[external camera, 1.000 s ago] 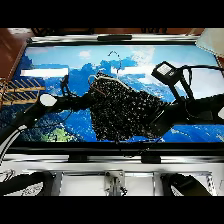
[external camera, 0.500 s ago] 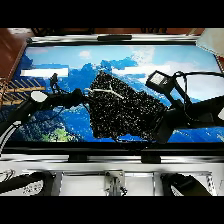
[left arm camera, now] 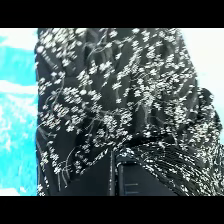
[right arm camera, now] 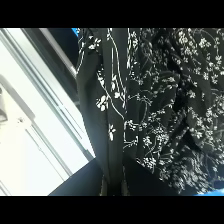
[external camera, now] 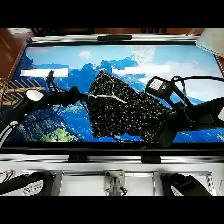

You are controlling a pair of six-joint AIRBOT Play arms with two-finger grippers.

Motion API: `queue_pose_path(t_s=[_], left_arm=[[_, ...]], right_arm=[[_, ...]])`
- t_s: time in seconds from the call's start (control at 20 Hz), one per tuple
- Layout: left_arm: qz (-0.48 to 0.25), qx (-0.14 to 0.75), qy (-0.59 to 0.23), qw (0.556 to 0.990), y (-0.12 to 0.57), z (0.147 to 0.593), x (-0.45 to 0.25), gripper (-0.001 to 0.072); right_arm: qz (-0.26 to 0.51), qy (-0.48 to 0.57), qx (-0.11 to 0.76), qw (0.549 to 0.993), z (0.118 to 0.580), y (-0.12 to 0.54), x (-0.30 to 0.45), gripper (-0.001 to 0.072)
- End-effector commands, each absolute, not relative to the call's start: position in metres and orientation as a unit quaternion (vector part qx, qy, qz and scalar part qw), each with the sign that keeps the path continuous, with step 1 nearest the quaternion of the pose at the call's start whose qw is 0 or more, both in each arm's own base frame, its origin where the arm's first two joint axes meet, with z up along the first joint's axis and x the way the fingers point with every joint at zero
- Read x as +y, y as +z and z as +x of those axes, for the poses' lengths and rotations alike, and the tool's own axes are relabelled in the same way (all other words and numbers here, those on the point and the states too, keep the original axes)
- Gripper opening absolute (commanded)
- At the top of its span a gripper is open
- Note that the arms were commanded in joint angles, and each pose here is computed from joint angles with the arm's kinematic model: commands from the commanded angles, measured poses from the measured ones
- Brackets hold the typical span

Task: Fold the shirts.

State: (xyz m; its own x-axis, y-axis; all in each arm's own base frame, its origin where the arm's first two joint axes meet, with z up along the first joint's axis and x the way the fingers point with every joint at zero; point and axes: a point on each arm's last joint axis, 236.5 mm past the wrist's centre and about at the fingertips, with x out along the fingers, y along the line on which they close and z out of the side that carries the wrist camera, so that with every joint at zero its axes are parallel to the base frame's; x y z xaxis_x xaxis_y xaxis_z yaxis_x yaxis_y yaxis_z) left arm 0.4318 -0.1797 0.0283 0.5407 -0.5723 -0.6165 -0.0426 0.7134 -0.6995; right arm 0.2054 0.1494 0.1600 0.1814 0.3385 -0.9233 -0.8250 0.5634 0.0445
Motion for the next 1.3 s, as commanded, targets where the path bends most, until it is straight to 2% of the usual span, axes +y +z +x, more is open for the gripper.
queue_pose_path(t_s=[0.0,0.15,0.25,0.4,0.6,0.75,0.9,1.2,1.25], left_arm=[[-0.316,0.412,-0.204,0.830,0.071,0.432,-0.185,0.0054],[-0.311,0.337,-0.252,0.852,0.152,0.430,-0.201,0.0054],[-0.288,0.273,-0.305,0.866,0.223,0.412,-0.221,0.0054],[-0.264,0.195,-0.387,0.862,0.316,0.357,-0.255,0.0054],[-0.246,0.129,-0.448,0.850,0.386,0.286,-0.259,0.0053],[-0.211,0.134,-0.424,0.870,0.383,0.271,-0.240,0.0053],[-0.186,0.243,-0.379,0.874,0.326,0.273,-0.232,0.0053],[-0.185,0.291,-0.392,0.853,0.280,0.278,-0.262,0.0067],[-0.183,0.282,-0.398,0.853,0.282,0.279,-0.268,0.0211]], right_arm=[[-0.251,0.392,0.503,0.729,0.207,0.159,0.145,0.0064],[-0.242,0.382,0.503,0.737,0.210,0.159,0.145,0.0064],[-0.220,0.367,0.485,0.763,0.224,0.165,0.151,0.0064],[-0.156,0.344,0.447,0.811,0.248,0.182,0.168,0.0064],[-0.114,0.323,0.396,0.852,0.267,0.220,0.174,0.0064],[-0.104,0.313,0.347,0.878,0.271,0.265,0.172,0.0065],[-0.096,0.313,0.307,0.894,0.269,0.301,0.171,0.0064],[-0.095,0.383,0.268,0.879,0.254,0.319,0.198,0.0065],[-0.095,0.382,0.267,0.880,0.254,0.320,0.198,0.0065]])
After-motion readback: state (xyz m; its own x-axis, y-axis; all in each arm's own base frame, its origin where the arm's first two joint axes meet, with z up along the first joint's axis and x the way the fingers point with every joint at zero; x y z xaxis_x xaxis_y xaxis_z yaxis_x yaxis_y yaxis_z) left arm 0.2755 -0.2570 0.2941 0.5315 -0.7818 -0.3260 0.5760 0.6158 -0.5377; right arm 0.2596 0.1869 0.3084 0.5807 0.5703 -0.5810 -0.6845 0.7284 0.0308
